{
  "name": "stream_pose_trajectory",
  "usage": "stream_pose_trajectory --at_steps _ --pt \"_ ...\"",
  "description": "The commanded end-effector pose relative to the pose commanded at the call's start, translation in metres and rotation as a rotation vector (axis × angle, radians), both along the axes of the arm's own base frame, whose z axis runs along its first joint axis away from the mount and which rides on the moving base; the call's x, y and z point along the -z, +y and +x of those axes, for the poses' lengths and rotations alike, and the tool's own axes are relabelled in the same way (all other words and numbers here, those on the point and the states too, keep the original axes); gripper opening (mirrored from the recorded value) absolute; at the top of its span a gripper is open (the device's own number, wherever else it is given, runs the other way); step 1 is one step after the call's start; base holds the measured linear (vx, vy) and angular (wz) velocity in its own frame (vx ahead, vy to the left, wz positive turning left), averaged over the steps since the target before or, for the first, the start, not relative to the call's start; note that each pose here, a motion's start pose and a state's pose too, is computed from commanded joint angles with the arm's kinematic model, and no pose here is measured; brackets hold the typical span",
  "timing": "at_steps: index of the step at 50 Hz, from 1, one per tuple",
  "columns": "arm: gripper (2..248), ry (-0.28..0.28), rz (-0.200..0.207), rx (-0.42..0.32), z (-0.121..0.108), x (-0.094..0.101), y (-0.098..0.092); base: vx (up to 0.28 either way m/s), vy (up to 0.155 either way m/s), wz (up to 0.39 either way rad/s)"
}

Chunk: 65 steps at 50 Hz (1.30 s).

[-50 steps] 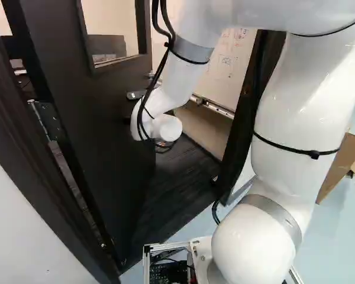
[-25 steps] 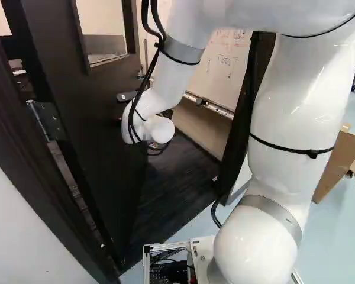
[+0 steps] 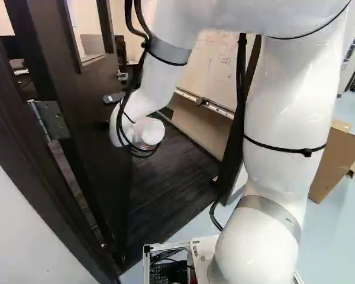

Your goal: Open the door and move inside

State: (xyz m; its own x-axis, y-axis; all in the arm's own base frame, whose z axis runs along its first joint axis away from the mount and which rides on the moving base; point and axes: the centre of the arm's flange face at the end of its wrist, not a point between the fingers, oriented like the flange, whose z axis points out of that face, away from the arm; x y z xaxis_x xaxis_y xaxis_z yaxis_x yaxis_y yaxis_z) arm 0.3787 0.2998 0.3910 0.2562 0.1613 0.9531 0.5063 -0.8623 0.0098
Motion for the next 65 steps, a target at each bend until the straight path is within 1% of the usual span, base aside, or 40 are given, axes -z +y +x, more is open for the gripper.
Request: stream_pose_trajectory --at_steps 45,65 --pt "247 -0.014 0.012 -0.087 0.004 0.003 0.062 0.000 0.000 0.000" --pt "247 -0.027 0.010 -0.143 0.002 0.005 0.088 0.000 0.000 0.000"
